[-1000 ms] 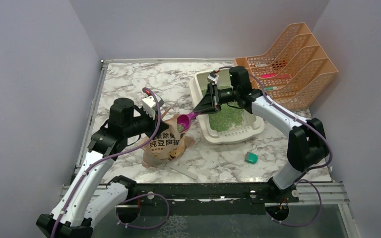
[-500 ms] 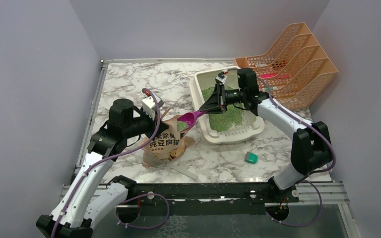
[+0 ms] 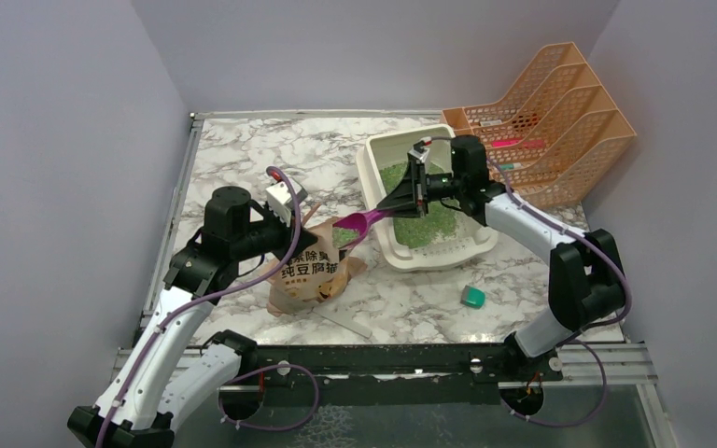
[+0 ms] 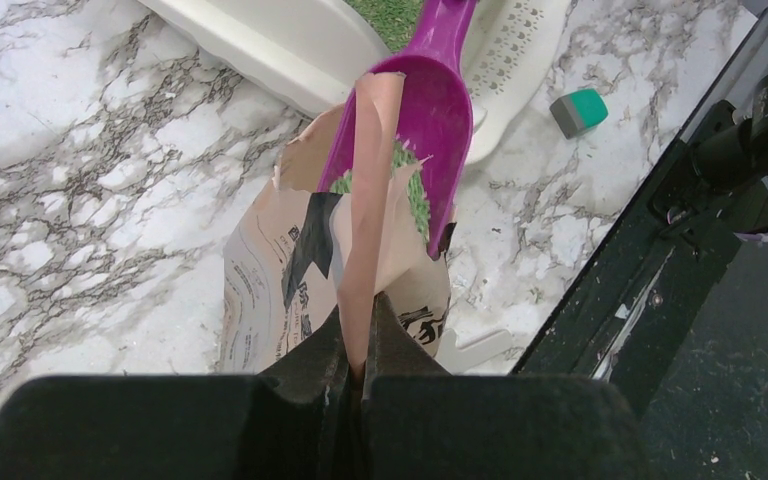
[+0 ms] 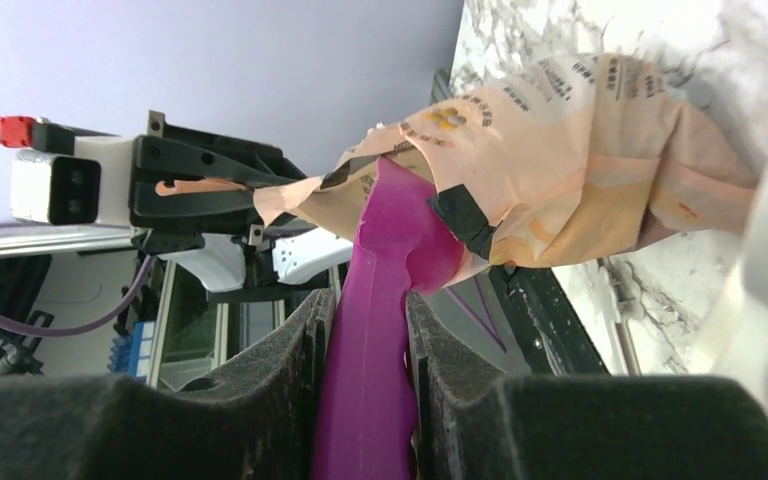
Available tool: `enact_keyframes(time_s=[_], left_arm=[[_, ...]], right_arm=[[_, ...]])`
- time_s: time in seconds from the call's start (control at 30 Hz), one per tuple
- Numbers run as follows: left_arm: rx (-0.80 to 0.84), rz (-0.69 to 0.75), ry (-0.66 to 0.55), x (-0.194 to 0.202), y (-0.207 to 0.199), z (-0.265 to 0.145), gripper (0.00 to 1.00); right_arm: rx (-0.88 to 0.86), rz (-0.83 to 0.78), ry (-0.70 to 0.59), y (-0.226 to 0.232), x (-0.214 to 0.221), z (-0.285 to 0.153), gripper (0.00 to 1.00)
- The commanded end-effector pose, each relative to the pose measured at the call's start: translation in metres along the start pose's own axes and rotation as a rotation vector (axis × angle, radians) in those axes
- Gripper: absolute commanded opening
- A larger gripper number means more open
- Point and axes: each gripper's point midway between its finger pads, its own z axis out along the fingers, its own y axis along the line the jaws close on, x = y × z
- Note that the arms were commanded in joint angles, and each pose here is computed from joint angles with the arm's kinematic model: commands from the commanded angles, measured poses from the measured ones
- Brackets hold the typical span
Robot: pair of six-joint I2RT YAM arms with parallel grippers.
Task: Fill the litter box with clean litter
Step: 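Scoop the cat litter from the cat litter bag.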
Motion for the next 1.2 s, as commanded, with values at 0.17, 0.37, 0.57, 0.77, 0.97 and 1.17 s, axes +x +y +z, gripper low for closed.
enact_keyframes(time_s=[0.17, 0.37, 0.57, 0.77, 0.97, 1.17], left_arm=[[0.034, 0.055, -0.154, -0.041, -0.011, -0.006, 0.0], [0.042, 0.067, -0.16, -0.045, -0.012, -0.007, 0.0], [0.041, 0.056, -0.154, -0.043, -0.011, -0.006, 0.0], [0.036, 0.057, -0.16, -0.043, -0.012, -0.007, 0.0], [0.033, 0.054, -0.158, -0.043, -0.011, -0.007, 0.0], [0.03, 0.056, -0.161, -0.045, -0.01, -0.007, 0.0]], right_arm=[[-0.087, 0.001, 0.006, 0.011, 0.008, -0.005, 0.01], [-0.068, -0.007, -0.055, 0.01, -0.003, -0.021, 0.01], [-0.038, -0.021, -0.082, 0.009, -0.008, -0.031, 0.01], [-0.04, -0.062, -0.077, 0.017, -0.011, -0.035, 0.01], [-0.041, -0.085, -0.092, 0.024, -0.013, -0.04, 0.01], [-0.026, -0.104, -0.12, 0.026, -0.016, -0.051, 0.01]])
